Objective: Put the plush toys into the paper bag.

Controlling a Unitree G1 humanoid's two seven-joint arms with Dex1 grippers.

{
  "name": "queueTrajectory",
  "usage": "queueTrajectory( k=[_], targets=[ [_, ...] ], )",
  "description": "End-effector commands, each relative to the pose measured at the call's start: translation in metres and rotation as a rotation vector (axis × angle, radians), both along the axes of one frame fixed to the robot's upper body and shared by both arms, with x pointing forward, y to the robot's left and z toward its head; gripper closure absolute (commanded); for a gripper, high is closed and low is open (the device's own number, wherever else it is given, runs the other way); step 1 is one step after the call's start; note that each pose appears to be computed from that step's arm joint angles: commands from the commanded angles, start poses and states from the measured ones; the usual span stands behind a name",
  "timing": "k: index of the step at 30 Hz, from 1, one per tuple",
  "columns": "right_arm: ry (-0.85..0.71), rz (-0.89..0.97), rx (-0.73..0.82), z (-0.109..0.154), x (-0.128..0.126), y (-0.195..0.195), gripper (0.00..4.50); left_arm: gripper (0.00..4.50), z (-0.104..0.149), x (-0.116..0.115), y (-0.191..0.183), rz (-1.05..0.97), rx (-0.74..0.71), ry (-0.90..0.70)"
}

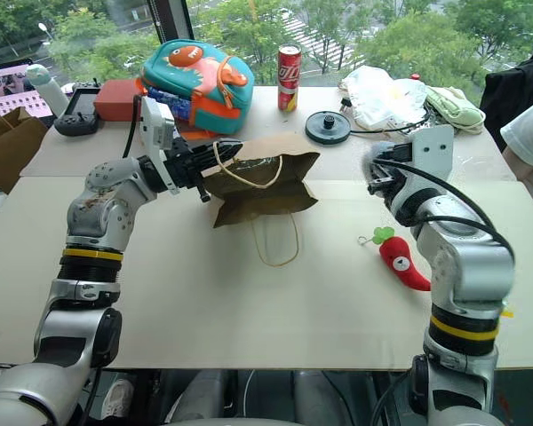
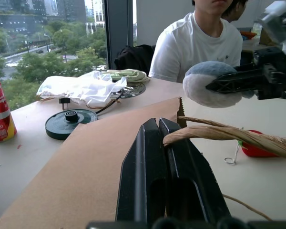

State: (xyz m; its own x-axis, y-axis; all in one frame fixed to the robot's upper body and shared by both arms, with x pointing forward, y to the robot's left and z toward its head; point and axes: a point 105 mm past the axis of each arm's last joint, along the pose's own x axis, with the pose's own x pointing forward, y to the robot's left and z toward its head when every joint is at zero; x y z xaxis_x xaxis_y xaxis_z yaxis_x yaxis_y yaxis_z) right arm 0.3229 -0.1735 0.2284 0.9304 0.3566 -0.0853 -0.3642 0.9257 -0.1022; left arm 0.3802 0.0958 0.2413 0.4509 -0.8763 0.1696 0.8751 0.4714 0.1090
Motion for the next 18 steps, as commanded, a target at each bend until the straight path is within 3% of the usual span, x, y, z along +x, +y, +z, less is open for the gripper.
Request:
queueTrajectory(
  k=[1,5,8,18],
  targets=[
    [0.035,0.156,0.007,0.001,-0.026,0.027,3.31,4.5,0.023,-0.002,0.001,-0.013,-0.053,-0.033],
    [0.068,0.313,-0.011,-0.003,-0.044,0.059,3.31,4.5,0.026,-0.002,0.0,-0.018,-0.058,-0.026],
    [0.091,0.366,0.038,-0.008,-0.039,0.088,3.31,4.5,0.026,-0.003,-0.003,-0.036,-0.046,-0.028],
    [0.096,0.122,0.146,-0.014,0.039,0.09,3.31,4.5,0.024,-0.007,-0.011,-0.078,-0.037,-0.024]
  ],
)
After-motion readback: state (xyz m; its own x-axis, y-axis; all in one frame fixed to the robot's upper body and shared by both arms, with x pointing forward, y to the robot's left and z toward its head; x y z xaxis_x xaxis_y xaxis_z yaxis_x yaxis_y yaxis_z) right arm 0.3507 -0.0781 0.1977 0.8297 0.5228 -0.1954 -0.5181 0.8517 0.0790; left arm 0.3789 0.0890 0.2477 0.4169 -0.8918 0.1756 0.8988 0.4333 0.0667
